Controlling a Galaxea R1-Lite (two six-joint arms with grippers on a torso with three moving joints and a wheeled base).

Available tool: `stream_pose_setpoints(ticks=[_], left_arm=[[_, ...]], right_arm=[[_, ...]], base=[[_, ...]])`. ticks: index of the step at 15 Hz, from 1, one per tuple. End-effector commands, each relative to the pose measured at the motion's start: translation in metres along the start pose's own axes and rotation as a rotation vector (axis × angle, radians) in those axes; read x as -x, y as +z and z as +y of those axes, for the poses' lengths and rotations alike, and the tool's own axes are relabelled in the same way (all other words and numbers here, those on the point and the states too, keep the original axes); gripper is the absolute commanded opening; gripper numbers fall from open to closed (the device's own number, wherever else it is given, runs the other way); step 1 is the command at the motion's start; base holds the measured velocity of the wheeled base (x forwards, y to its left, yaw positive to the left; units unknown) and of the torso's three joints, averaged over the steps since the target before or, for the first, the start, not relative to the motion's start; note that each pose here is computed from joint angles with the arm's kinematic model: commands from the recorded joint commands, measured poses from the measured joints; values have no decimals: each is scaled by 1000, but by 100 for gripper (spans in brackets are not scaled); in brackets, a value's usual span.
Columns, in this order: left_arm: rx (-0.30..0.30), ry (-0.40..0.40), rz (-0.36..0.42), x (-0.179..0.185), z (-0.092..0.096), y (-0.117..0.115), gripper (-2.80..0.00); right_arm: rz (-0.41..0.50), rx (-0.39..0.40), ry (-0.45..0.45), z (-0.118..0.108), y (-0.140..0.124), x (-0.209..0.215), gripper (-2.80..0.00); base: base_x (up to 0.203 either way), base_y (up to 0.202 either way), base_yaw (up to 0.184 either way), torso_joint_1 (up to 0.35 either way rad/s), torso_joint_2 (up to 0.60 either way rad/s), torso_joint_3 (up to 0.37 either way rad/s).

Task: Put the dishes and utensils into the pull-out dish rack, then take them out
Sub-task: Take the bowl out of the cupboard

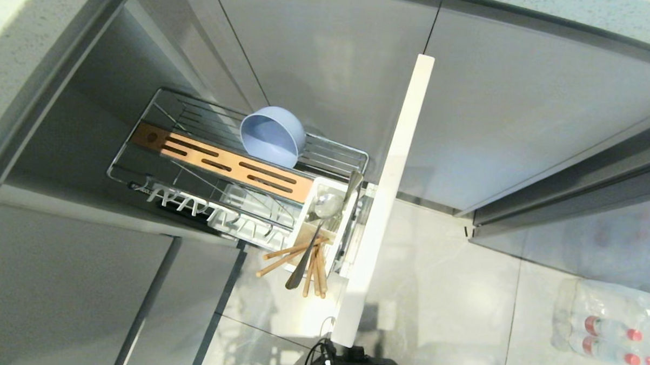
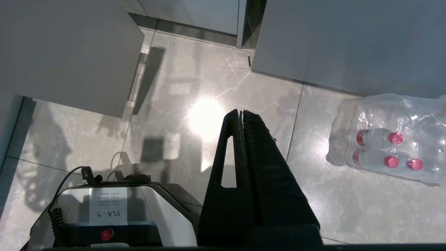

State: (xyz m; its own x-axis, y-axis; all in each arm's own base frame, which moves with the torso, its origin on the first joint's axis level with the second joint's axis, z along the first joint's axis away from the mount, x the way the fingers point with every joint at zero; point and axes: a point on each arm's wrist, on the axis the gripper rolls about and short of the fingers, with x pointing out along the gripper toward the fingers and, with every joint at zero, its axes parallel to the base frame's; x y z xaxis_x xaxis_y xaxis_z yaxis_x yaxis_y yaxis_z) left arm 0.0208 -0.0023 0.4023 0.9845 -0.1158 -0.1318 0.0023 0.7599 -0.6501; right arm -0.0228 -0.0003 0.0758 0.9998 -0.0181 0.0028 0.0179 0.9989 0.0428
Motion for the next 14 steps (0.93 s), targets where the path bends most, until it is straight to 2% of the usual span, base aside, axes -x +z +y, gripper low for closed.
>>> stream_pose_setpoints(ticks=[1, 3, 9, 11, 14], left_arm=[[-15, 30, 80, -36, -7, -7, -280], [-21, 50, 88, -57, -12, -13, -280], [-13, 37, 161, -79, -24, -32, -280], [-40, 35, 186, -88, -32, -44, -280], [-94, 104, 175, -108, -47, -67, -280]], right_arm=[[1, 0, 0, 0, 0, 0, -280], [0, 0, 0, 0, 0, 0, -280], [1, 0, 0, 0, 0, 0, -280], [1, 0, 0, 0, 0, 0, -280], [1, 0, 1, 0, 0, 0, -280]], base=[[0, 0, 0, 0, 0, 0], [0, 0, 0, 0, 0, 0], [0, 0, 0, 0, 0, 0], [0, 0, 0, 0, 0, 0], [0, 0, 0, 0, 0, 0]])
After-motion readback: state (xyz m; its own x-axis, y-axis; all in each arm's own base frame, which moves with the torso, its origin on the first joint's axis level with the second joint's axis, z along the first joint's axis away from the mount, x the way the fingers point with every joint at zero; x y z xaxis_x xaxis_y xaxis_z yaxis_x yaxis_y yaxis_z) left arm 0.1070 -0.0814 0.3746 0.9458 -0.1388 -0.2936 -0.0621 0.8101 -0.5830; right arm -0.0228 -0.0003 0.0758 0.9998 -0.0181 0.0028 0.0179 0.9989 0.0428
